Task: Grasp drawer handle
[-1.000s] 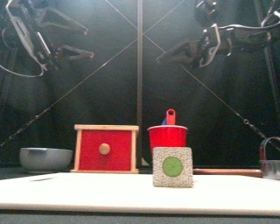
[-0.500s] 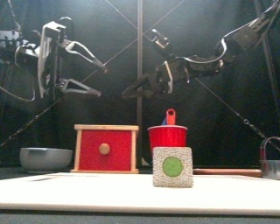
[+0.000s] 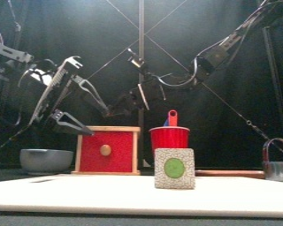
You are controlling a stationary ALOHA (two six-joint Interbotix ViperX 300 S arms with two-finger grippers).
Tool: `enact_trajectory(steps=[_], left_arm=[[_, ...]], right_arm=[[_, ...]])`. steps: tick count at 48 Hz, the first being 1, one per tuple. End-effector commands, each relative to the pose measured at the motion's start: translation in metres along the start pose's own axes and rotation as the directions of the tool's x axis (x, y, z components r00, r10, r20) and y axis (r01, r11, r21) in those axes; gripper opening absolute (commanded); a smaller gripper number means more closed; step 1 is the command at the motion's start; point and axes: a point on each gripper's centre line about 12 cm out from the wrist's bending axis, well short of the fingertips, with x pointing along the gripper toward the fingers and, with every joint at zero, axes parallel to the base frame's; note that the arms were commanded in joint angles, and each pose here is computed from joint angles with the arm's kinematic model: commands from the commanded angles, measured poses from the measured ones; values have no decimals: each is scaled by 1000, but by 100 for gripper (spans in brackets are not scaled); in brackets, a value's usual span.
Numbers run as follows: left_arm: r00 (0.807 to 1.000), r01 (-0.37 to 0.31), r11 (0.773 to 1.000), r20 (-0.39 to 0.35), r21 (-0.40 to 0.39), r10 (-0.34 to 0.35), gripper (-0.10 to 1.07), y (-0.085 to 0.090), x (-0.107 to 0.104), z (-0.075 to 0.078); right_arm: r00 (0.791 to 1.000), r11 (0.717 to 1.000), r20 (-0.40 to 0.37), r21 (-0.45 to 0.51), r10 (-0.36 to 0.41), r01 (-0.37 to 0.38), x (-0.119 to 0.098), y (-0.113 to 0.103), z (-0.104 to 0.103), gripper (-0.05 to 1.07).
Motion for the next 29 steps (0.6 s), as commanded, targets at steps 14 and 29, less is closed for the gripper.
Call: enact_trajectory(steps=[14,29], left_arm=[[999,-45,998,16,-54,46,92,1,24,-4],[993,-109,991,41,-77,112,91,13,38,0]], right_arm=[[1000,1000,-15,0,-15,15,9,-8,-3,4],[999,1000,-52,1,-3,3,11,-2,-13,4]])
